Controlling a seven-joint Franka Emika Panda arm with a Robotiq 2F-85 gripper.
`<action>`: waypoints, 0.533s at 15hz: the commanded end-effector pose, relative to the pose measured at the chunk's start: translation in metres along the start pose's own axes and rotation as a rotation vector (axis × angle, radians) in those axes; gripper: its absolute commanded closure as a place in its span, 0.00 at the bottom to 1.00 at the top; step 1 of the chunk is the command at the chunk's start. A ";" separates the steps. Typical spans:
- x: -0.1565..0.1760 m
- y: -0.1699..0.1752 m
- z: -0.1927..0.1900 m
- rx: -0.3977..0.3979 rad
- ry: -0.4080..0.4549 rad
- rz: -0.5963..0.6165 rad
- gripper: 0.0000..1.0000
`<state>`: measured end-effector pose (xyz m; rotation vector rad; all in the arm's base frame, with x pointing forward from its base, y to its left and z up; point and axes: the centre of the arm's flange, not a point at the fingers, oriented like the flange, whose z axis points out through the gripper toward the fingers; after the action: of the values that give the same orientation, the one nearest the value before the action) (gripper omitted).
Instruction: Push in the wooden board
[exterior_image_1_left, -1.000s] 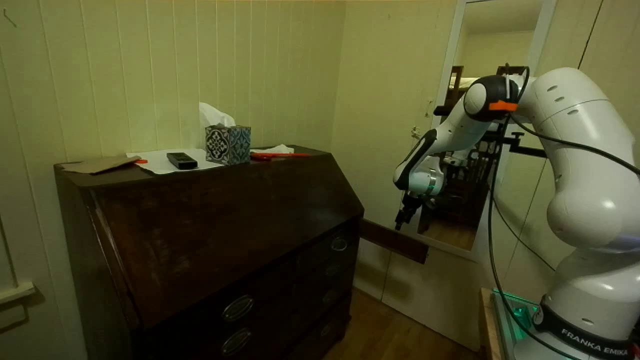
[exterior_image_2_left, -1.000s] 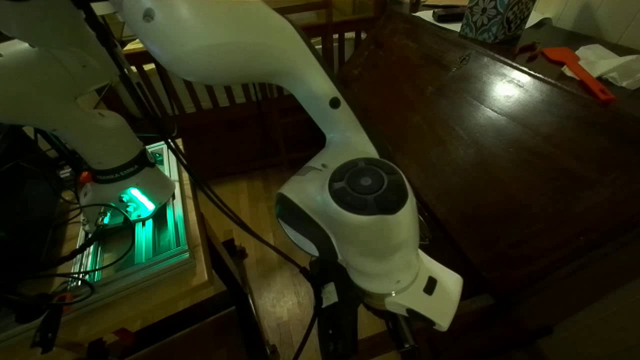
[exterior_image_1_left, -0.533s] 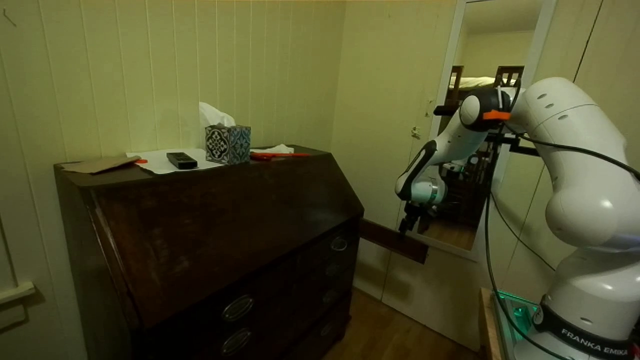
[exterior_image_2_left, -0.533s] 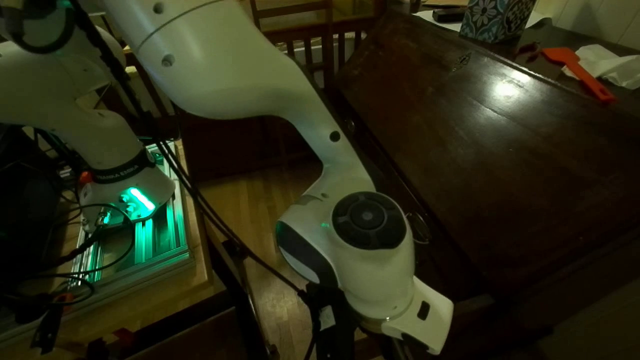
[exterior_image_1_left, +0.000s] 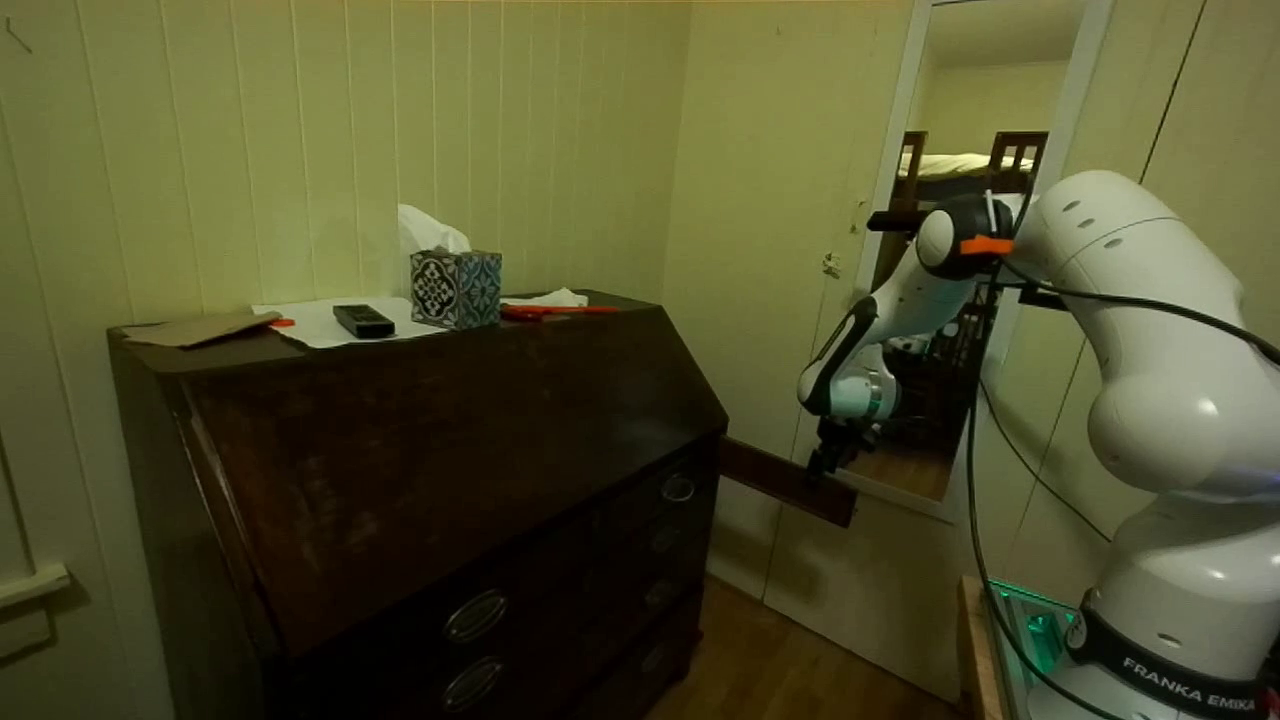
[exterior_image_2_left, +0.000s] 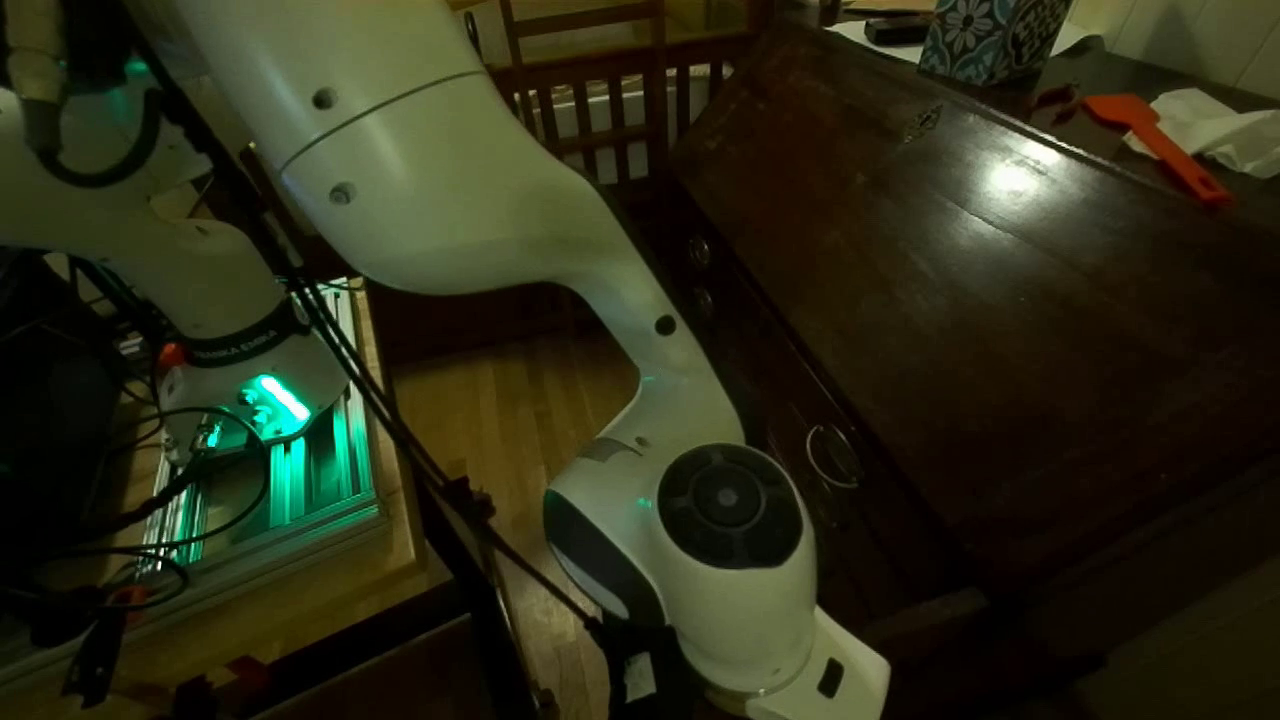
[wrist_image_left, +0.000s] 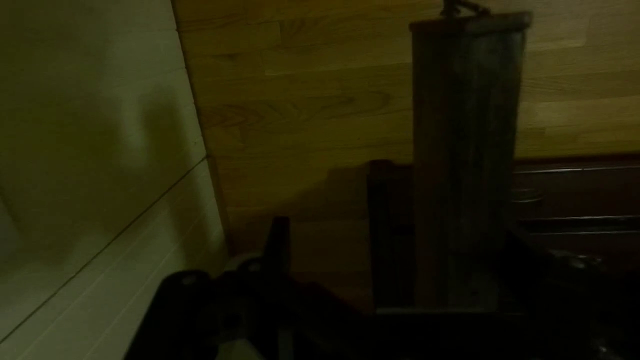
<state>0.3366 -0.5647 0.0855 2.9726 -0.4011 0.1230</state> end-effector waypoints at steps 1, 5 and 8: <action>-0.006 0.013 0.005 -0.003 -0.033 0.016 0.05; -0.014 0.010 0.004 0.022 -0.066 -0.016 0.06; -0.017 0.009 0.003 0.025 -0.073 -0.052 0.14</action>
<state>0.3210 -0.5678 0.0788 3.0036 -0.3816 0.0381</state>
